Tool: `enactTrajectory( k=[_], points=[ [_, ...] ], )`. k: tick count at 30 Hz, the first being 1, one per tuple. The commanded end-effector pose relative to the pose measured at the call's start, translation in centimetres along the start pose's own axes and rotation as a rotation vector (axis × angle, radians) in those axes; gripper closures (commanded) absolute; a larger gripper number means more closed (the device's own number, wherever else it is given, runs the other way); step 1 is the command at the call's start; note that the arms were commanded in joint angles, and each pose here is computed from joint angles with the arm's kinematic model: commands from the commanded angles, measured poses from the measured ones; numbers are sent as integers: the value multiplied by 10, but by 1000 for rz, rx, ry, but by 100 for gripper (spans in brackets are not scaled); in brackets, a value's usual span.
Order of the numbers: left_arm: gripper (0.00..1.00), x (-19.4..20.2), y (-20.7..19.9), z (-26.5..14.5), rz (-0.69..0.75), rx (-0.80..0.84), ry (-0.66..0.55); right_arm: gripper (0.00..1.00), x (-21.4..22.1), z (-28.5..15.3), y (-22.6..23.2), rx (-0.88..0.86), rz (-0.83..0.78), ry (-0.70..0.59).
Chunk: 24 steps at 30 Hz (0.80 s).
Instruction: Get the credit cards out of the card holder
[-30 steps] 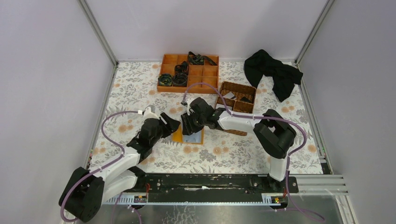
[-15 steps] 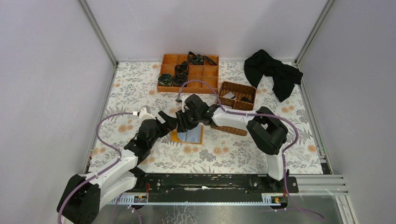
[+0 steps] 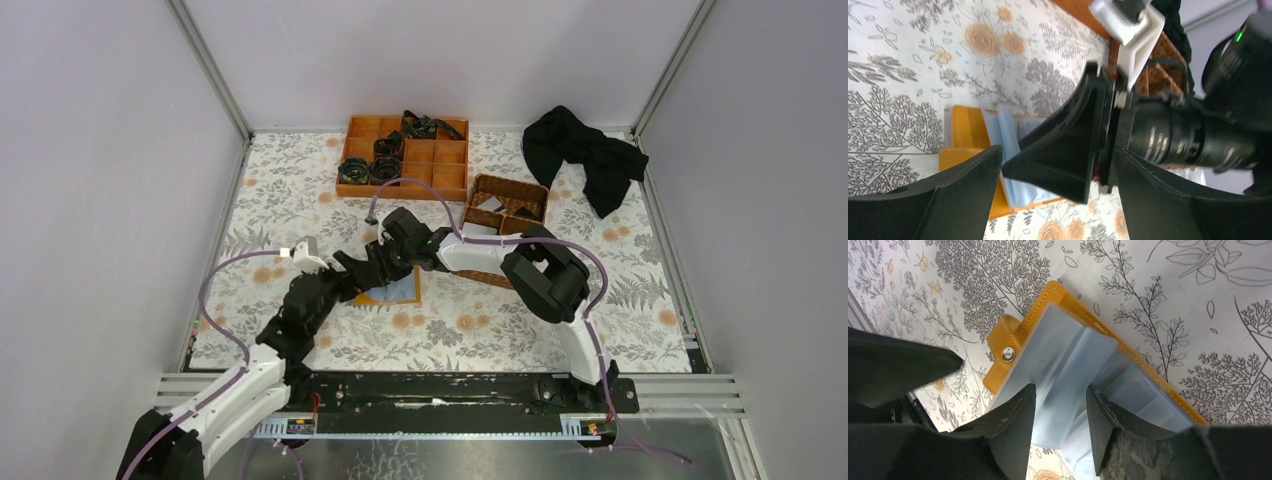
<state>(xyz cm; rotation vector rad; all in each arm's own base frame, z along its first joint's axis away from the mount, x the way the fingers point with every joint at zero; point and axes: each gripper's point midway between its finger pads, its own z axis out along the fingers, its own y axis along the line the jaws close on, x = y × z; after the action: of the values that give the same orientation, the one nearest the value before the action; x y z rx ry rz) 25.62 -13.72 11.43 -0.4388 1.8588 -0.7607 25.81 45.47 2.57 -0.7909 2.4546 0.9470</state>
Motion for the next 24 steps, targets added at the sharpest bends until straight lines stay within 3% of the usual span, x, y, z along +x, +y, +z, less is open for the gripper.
enactTrajectory(
  k=[1,8,19,24],
  points=[
    [11,6,-24,-7,81,200,-18,51,-13,8,11,-23,-4,-28],
    [10,22,-21,-12,137,233,35,47,-24,3,14,-16,-9,-63],
    [12,46,-30,-4,68,303,126,45,-30,-7,26,-55,1,-82],
    [13,63,-1,13,29,140,203,44,-28,-7,25,-58,3,-76]
  ],
)
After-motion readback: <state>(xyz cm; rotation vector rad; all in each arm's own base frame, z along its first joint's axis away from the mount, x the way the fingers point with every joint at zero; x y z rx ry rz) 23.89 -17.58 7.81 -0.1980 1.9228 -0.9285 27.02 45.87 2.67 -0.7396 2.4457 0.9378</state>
